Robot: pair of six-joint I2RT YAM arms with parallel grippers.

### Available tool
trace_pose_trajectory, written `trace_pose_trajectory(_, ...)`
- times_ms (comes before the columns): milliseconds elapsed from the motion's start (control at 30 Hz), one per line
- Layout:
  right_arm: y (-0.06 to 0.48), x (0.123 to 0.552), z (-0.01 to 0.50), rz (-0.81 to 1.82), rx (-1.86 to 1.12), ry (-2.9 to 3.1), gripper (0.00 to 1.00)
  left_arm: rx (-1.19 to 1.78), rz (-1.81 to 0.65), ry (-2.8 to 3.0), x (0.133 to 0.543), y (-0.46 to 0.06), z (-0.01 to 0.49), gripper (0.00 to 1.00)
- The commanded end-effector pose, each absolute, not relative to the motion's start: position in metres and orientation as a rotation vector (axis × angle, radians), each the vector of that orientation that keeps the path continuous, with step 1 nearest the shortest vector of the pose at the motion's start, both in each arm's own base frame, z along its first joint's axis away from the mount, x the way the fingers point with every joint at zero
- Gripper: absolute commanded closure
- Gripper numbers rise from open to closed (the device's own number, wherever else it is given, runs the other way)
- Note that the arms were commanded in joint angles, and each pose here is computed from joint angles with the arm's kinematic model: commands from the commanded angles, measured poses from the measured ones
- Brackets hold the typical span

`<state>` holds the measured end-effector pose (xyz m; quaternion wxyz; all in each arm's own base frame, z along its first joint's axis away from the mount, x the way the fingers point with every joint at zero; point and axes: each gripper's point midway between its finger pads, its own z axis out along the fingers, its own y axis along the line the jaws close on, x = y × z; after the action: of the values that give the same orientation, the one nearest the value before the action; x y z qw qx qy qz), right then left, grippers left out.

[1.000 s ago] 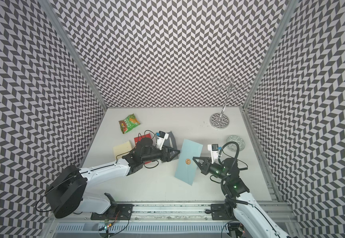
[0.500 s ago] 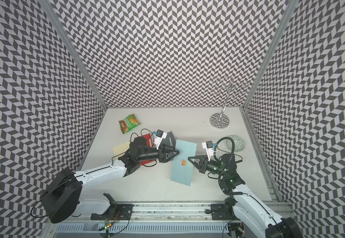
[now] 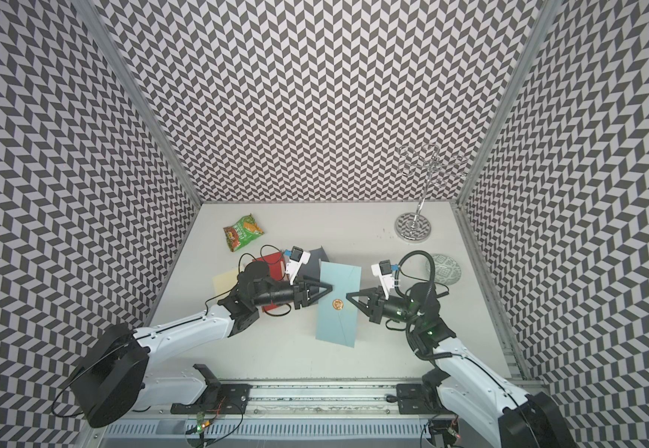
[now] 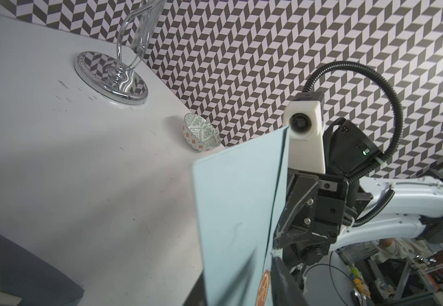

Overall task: Open the envelope
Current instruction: Pick up the envelope from the center of the board.

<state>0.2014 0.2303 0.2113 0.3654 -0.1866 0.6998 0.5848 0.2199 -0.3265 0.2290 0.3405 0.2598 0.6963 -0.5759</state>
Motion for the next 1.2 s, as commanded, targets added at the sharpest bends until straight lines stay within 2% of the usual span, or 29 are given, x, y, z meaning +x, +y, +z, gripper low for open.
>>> trace_pose_trajectory(0, 0.233, 0.212, 0.224, 1.447, -0.504, 1.753, 1.0, 0.725, -1.512, 1.727, 0.212, -0.323, 0.246, 0.78)
trace_pose_trajectory(167, 0.233, 0.224, 0.215, 1.407, -0.464, 1.807, 0.95, 0.726, -1.484, 1.739, 0.214, -0.322, 0.244, 1.0)
trace_pose_trajectory(300, 0.231, 0.227, 0.214, 1.39, -0.441, 1.815, 0.91, 0.718, -1.46, 1.755, 0.217, -0.321, 0.241, 1.0)
trace_pose_trajectory(533, 0.225, 0.232, 0.213, 1.341, -0.388, 1.835, 0.66, 0.696, -1.437, 1.773, 0.221, -0.32, 0.238, 1.0)
trace_pose_trajectory(767, 0.214, 0.24, 0.224, 1.254, -0.299, 1.854, 0.5, 0.647, -1.389, 1.803, 0.23, -0.318, 0.235, 1.0)
trace_pose_trajectory(900, 0.208, 0.248, 0.229, 1.191, -0.251, 1.877, 0.45, 0.597, -1.343, 1.814, 0.237, -0.313, 0.237, 1.0)
trace_pose_trajectory(967, 0.204, 0.255, 0.229, 1.131, -0.206, 1.911, 0.39, 0.569, -1.314, 1.813, 0.239, -0.31, 0.24, 1.0)
trace_pose_trajectory(1167, 0.201, 0.265, 0.229, 0.913, -0.135, 1.975, 0.38, 0.512, -1.256, 1.802, 0.243, -0.308, 0.244, 1.0)
